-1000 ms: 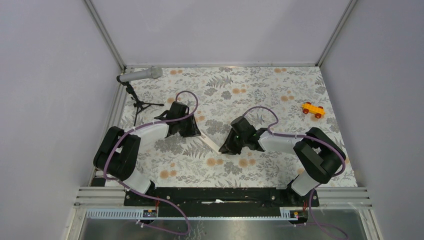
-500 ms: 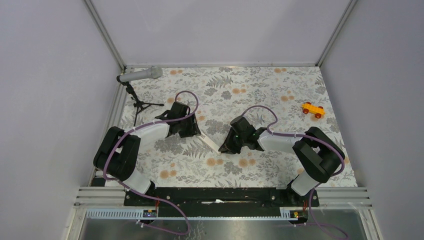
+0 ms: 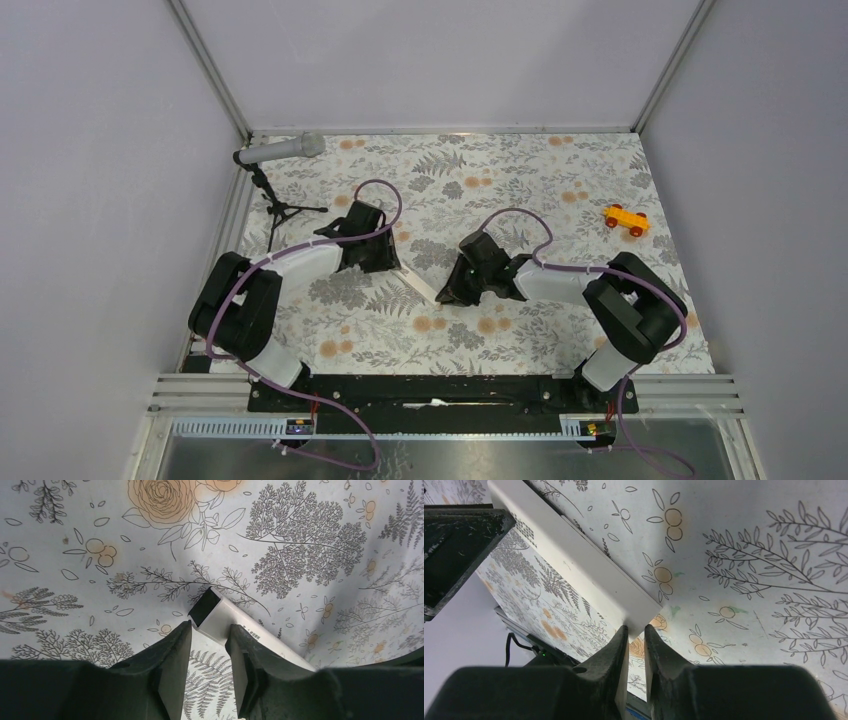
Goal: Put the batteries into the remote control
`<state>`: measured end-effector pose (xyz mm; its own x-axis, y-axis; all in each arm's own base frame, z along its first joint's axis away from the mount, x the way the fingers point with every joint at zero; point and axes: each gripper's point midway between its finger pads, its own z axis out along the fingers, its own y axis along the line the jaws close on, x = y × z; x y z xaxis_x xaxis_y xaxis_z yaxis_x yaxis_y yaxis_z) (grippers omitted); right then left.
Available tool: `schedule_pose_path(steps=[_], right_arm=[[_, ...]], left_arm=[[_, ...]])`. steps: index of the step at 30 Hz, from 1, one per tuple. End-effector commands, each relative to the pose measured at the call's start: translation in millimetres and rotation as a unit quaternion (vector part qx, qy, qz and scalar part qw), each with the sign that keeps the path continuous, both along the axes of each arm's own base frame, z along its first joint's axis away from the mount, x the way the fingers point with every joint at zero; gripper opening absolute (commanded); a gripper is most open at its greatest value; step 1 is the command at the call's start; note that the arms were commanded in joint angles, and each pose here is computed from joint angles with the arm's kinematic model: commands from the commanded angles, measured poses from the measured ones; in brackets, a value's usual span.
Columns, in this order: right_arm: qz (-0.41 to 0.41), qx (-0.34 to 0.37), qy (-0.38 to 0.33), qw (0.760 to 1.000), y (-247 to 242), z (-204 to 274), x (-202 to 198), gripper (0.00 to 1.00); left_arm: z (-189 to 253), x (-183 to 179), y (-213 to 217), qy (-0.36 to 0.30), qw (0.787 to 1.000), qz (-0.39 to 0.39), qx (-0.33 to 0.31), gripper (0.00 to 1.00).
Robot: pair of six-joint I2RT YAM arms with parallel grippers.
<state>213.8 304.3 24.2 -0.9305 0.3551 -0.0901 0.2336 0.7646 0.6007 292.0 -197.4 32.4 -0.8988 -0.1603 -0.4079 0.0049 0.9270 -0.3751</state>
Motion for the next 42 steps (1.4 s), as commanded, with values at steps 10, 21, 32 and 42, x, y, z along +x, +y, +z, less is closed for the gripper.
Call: schedule_pose_path(steps=[10,21,32,42], right_arm=[[0.1,-0.086,-0.067,0.989,-15.3,-29.6,16.9,0.18],[0.135,-0.106,-0.092,0.981,-16.0,-9.3,24.8,0.21],[0.151,-0.087,-0.095,0.98,-7.6,-2.6,23.8,0.25],[0.113,-0.016,-0.099,0.989,10.2,30.9,29.0,0.48]], left_arm=[[-26.0,-51.4,31.1,0.081,0.992,-0.047,0.088,0.6],[21.0,-28.7,19.4,0.022,0.997,-0.038,0.059,0.74],[49.5,-20.9,17.9,-0.01,0.998,-0.032,0.046,0.94],[41.7,-15.9,20.9,0.015,0.999,-0.023,-0.018,0.88]])
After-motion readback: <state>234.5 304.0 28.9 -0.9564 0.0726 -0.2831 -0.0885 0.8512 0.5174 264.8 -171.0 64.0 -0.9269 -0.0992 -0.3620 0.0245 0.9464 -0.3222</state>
